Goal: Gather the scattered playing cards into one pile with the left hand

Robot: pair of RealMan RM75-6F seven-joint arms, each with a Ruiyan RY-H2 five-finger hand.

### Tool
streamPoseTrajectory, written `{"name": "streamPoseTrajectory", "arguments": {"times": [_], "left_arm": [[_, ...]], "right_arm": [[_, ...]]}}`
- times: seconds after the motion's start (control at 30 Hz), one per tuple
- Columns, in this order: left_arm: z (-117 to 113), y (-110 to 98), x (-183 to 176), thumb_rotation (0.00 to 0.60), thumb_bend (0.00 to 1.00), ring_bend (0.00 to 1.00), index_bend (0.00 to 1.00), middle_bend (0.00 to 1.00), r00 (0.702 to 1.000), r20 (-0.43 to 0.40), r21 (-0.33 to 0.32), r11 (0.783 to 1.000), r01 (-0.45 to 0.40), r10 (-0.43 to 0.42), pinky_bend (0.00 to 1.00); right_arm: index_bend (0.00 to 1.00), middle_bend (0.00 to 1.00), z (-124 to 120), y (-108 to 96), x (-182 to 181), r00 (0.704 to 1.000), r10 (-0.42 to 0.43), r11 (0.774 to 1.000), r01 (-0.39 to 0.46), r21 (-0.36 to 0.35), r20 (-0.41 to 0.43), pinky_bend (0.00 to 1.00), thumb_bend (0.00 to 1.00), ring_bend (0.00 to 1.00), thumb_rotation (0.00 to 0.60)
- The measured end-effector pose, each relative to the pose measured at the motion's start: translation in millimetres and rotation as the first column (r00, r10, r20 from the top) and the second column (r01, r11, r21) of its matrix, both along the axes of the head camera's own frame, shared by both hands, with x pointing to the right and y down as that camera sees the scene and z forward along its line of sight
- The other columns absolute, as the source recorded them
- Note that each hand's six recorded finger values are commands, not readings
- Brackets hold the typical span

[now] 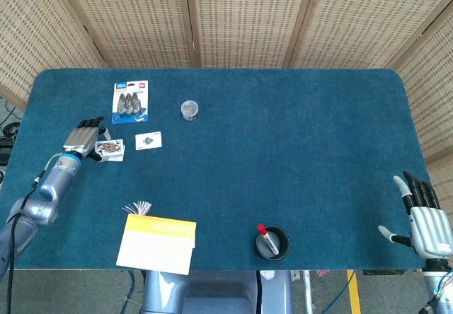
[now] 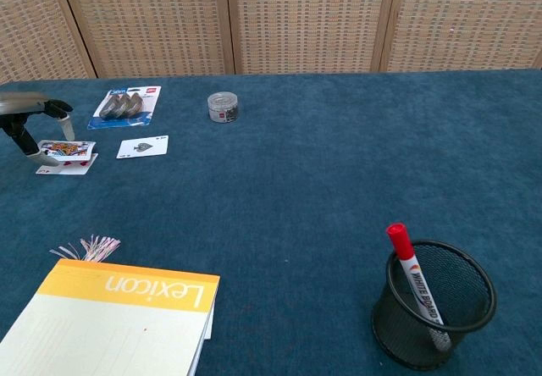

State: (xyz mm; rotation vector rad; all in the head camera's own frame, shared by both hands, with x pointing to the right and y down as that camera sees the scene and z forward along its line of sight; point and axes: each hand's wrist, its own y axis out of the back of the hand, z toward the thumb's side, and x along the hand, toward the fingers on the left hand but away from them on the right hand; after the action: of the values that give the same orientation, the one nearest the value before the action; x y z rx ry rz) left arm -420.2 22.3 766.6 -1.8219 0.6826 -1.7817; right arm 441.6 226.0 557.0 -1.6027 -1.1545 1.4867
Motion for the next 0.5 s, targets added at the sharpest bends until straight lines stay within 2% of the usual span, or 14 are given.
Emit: {"name": "streamPoseTrajectory", "arguments": {"times": [0.33,0.5], "left_arm": [[-2,6,-12,0.6,0.23,0.0,0.33,0.0,0.997,0.042,-0.003,0.998,-0.064,0.064,0.0],[-2,8,-14,0.6,0.23,0.0,0.28,0.0,0.998,0.029,0.002,0.998,-0.062,0.062,0.0]], "right_arm": [[0.0,0.0,0,0,0,1.0,0.002,1.0,-0.002,0.002,-0.002,0.0,0.16,0.0,0.6],[0.0,0.0,0,0,-1,1.0,0.002,1.0,-0.002,0.004,-0.006,0.0,0.16,0.0,0.6]]}}
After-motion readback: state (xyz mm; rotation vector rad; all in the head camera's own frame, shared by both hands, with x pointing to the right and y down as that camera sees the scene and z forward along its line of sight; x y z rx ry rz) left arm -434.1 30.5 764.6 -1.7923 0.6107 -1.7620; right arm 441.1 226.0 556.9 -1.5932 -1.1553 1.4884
